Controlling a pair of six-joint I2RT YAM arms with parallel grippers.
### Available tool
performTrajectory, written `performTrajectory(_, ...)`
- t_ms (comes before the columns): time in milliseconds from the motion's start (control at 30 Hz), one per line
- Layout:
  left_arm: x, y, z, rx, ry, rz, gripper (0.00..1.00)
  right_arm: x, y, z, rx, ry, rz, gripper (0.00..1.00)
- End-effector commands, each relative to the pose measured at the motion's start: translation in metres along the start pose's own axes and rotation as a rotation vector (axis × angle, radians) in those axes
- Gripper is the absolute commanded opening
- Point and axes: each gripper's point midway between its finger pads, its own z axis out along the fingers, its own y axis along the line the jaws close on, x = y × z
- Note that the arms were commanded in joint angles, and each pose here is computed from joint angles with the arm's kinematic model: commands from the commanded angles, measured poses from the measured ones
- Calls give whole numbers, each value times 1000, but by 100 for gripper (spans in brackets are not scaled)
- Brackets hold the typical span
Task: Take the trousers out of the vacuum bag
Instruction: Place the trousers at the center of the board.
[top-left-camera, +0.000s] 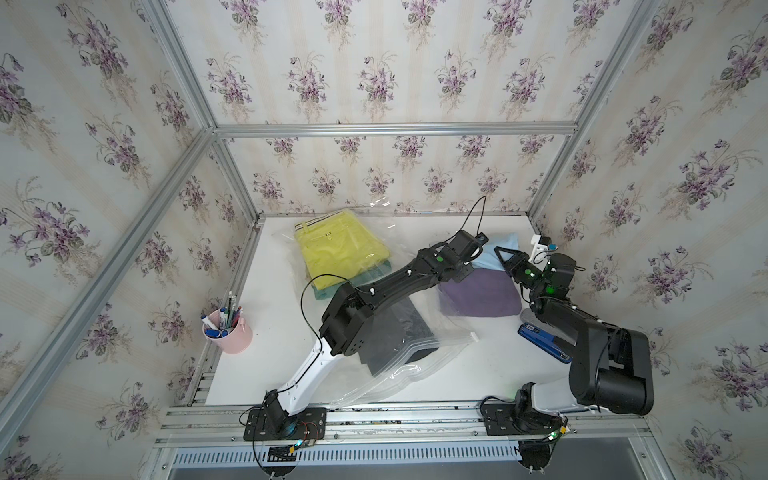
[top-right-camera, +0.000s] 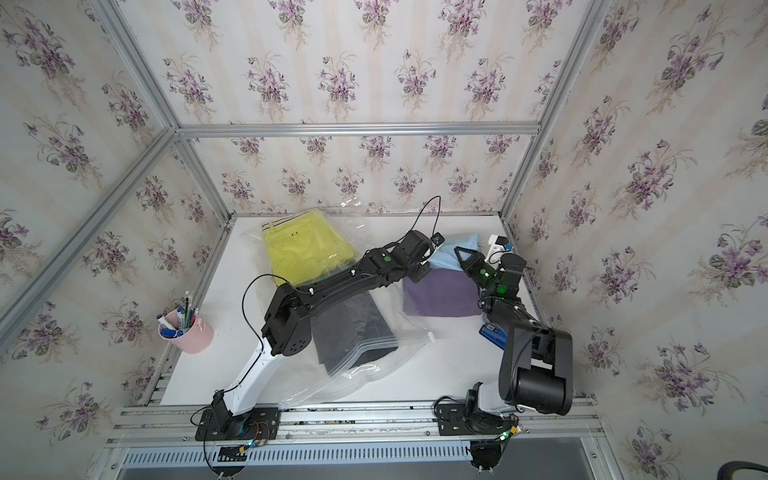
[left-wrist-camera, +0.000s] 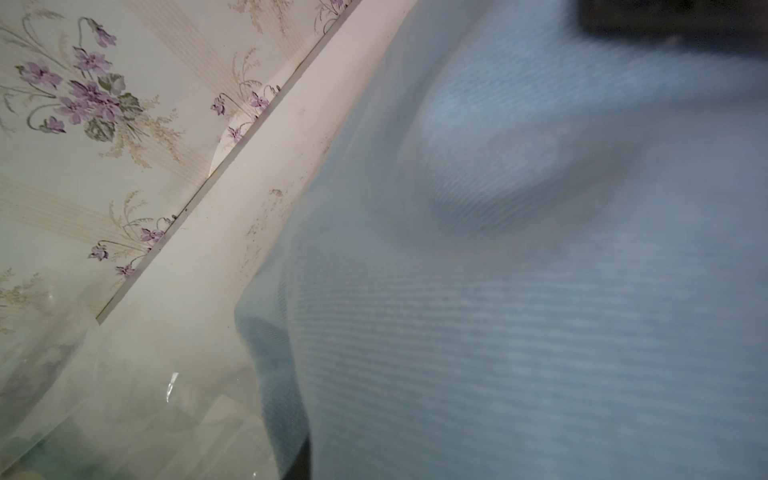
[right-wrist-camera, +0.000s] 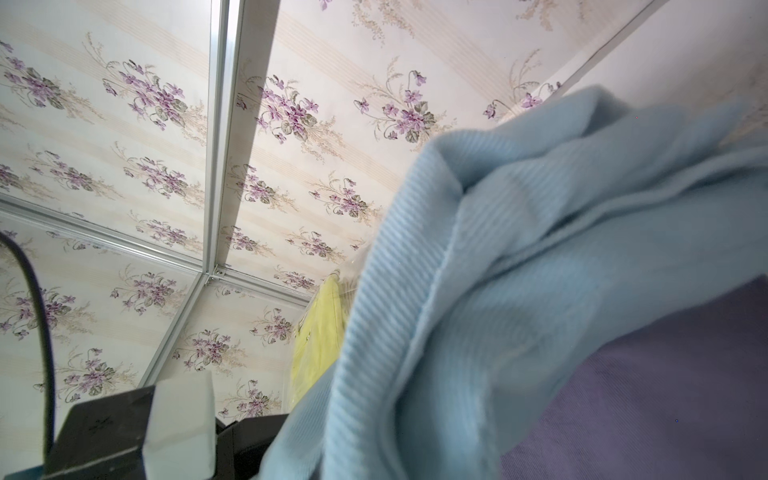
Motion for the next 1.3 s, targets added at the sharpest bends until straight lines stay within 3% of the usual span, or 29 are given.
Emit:
performTrajectory(0, 3, 13, -7, -91, -13, -59, 30, 5, -21, -10, 70, -15, 23, 0)
performTrajectory(267, 39, -24, -2, -39, 51, -62, 45, 39, -63, -26, 221, 43, 97, 0)
performTrajectory(367, 47, -43, 0, -9, 68, -59, 54, 49, -74, -32, 272, 55, 119, 7)
performTrajectory(467, 57, -59, 1, 8, 89, -51, 70, 58, -83, -36, 313, 74, 133, 13)
performTrajectory(567, 68, -71, -2, 23, 109, -45, 91, 63, -89, -41, 354, 83, 135, 22)
performTrajectory(633, 76, -74, -7, 26, 122, -43, 100, 65, -93, -46, 387, 80, 136, 31)
performTrajectory(867, 84, -73, -47, 69, 123, -84, 100, 59, -98, -65, 505, 37, 101, 66)
performTrajectory(1100, 55, -69, -103, 174, 57, -222, 100, 34, -98, -96, 688, -54, 8, 79)
performTrajectory(1267, 19, -81, -115, 282, -16, -339, 99, 19, -86, -111, 729, -118, -53, 81)
